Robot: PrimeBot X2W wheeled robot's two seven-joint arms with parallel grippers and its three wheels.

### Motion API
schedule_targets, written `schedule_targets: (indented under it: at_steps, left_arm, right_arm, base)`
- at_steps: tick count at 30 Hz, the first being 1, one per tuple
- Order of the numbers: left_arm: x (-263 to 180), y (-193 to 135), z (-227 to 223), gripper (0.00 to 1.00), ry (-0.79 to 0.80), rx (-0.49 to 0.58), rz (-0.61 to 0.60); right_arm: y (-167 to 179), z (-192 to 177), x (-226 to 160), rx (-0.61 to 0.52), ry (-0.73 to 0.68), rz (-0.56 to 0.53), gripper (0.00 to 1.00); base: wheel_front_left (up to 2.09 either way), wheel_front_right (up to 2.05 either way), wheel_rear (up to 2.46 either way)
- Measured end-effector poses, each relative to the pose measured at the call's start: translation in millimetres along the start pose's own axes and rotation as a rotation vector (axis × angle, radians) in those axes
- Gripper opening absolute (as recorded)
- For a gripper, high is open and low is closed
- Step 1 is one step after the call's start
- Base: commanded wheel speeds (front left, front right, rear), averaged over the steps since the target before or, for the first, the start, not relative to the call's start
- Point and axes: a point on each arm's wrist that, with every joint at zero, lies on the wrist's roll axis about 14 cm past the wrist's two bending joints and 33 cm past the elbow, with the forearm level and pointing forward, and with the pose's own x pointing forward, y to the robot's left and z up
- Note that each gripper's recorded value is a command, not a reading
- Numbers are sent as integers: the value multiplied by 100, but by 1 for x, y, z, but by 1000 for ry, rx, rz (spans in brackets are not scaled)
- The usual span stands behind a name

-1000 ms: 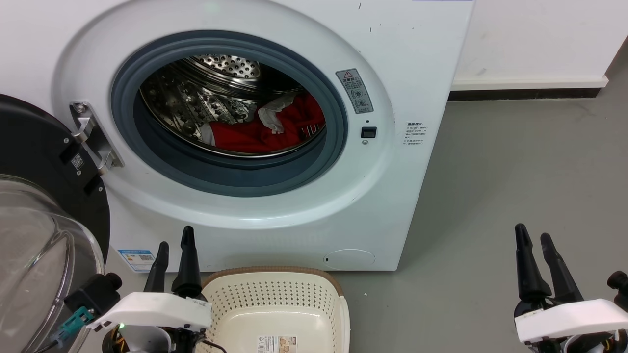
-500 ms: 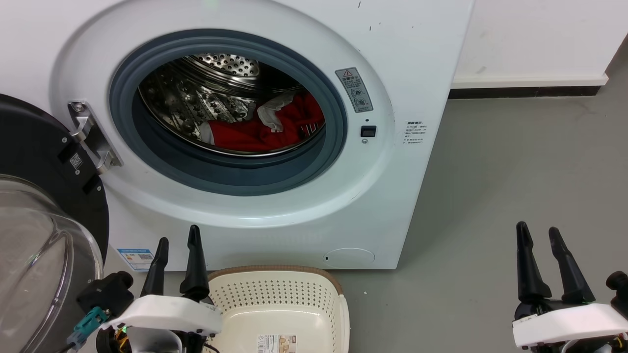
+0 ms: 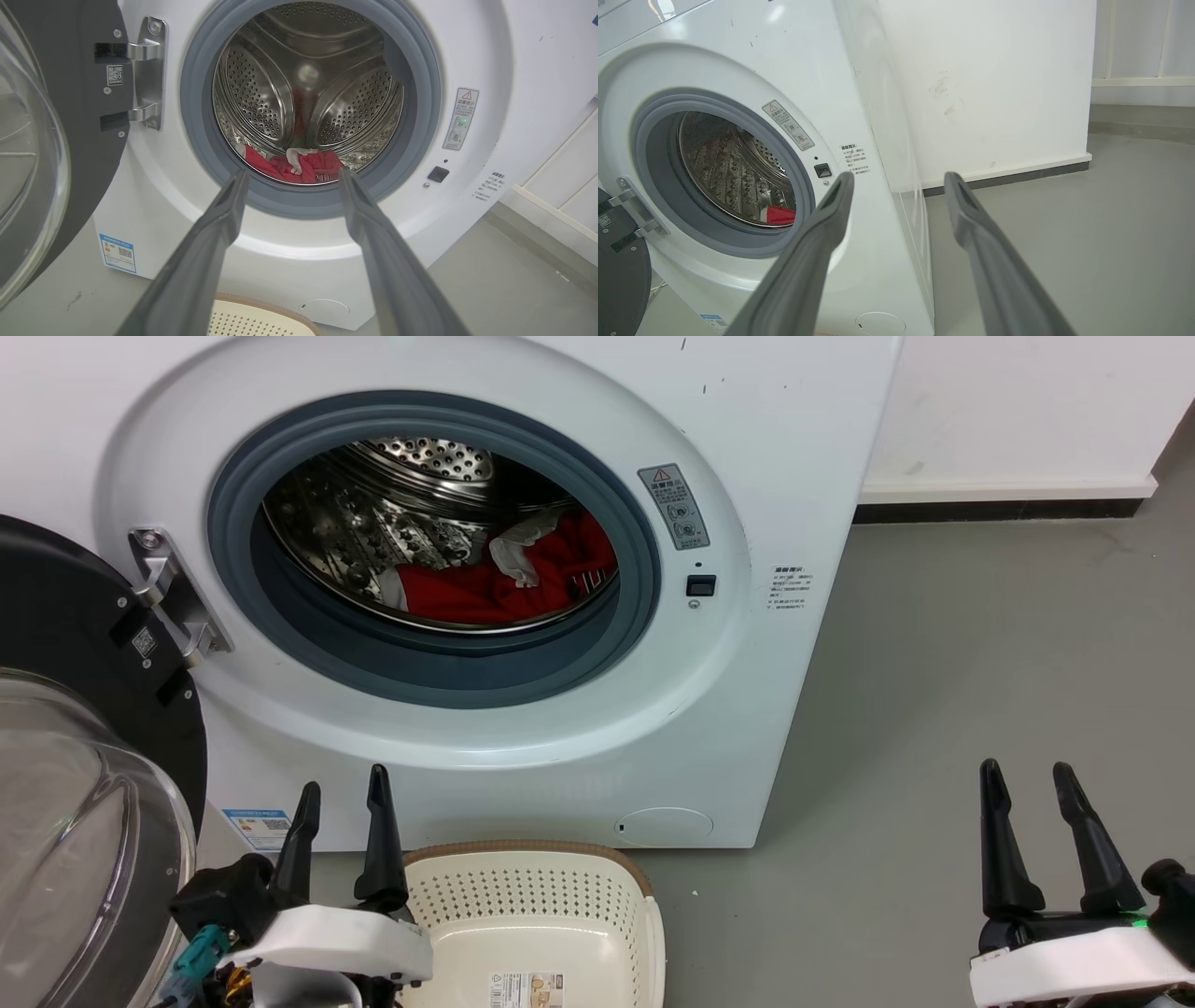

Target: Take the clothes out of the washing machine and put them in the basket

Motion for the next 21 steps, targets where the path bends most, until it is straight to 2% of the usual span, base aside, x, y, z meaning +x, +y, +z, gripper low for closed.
schedule_targets:
  at_steps: [21]
  left_arm:
    - [-3,-9,3,100,-42,175,-42]
  right_arm:
    - [12,8,-5,-196,-36,53,100]
  base:
    - [0,0,0]
